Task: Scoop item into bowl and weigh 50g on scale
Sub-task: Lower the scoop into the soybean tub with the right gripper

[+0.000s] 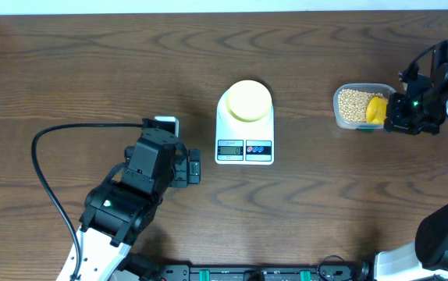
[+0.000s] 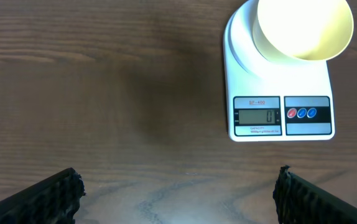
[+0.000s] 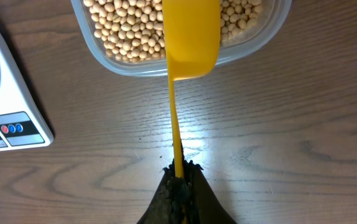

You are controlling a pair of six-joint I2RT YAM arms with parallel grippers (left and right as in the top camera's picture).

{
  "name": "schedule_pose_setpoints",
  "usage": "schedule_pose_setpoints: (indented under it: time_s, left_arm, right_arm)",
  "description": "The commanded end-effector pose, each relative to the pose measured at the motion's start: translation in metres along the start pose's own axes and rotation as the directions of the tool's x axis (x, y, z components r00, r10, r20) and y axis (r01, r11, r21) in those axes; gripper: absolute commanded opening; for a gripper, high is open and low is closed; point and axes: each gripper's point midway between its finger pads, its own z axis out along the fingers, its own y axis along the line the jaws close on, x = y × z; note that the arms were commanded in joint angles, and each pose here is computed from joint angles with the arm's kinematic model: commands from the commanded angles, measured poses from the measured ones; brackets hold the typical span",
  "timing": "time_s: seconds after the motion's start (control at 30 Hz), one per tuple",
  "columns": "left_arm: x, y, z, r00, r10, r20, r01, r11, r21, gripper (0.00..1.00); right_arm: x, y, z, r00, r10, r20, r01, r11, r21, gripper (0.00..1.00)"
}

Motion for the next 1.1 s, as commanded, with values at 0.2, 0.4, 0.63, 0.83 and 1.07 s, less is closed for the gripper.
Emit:
schedule_pose_setpoints:
  time_s: [0.2,0.4,0.63,0.83,1.07]
  left_arm:
    - [-0.003,0.006,0.000,1.000,-0.003,0.014,0.004,1.000,-0.028,1.00]
    - [-0.002,0.006,0.000,1.000,-0.003,0.010,0.003,1.000,-0.028,1.00]
    - [-0.002,0.005,0.000,1.000,-0.003,0.008,0.003,1.000,-0.022,1.00]
    - [-0.006,0.003,0.000,1.000,-0.006,0.026,0.007,1.000,-0.016,1.00]
    - [-0.006,0.003,0.000,1.000,-0.006,0.026,0.007,1.000,-0.015,1.00]
  right_arm:
    - [-0.002,-0.001,-0.002,1.000,0.004,0.014,-0.004,1.000,0.001,0.01]
    - [-0.002,0.000,-0.002,1.000,0.004,0.011,-0.004,1.000,0.001,0.01]
    - [-0.002,-0.001,-0.002,1.000,0.024,0.013,-0.024,1.000,0.001,0.01]
    - [-0.007,-0.001,-0.002,0.999,0.019,0.031,-0.019,1.000,0.001,0.01]
    - [-0.039,-0.001,-0.006,0.987,-0.007,0.162,0.007,1.000,0.003,0.01]
